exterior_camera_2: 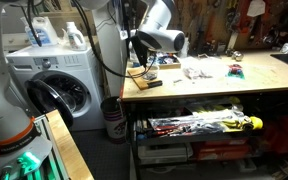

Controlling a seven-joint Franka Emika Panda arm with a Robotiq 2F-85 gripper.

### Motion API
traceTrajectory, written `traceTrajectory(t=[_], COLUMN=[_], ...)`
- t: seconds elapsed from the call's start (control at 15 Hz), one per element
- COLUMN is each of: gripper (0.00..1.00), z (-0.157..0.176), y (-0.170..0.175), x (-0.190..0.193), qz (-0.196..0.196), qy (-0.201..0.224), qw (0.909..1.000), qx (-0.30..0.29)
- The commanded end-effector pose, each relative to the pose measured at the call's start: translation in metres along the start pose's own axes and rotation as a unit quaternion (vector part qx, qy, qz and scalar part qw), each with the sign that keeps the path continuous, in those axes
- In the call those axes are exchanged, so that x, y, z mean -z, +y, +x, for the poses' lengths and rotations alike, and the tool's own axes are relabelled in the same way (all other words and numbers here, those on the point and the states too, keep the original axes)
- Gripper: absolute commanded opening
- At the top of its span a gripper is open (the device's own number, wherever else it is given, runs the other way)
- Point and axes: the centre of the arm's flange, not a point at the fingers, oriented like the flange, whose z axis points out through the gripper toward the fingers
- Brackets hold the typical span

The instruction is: Pour the content of the silver object into the lunchbox

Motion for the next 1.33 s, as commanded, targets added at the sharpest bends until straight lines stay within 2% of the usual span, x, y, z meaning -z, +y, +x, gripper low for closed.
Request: traceTrajectory(t=[0.0,0.07,0.13,0.27,0.4,0.47,0.53,0.93,1.2,1.27], gripper=[0.01,0.01,0.04,0.04,0.04,0.01,0.01,0.01,0.01,0.01], z=[-0.013,-0.013,0.0,-0.001,-0.001,-0.003,-0.004,-0.011,-0.009,-0.008], y=[-0.027,-0.034,-0.022,-0.032,-0.033,-0.033,-0.034,-0.04,-0.04,-0.04], x=[-0.032,-0.035,-0.03,-0.038,-0.037,-0.046,-0.054,-0.106,-0.111,-0.112], qz=[-0.084,-0.105,-0.068,-0.089,-0.094,-0.125,-0.163,-0.28,-0.388,-0.406], qy=[-0.052,-0.072,-0.05,-0.068,-0.07,-0.09,-0.098,-0.175,-0.176,-0.169], qw=[0.9948,0.9914,0.9963,0.9935,0.9929,0.9878,0.9813,0.9441,0.9043,0.8977], qx=[-0.026,-0.031,-0.013,-0.018,-0.019,-0.023,-0.028,-0.004,0.02,0.023])
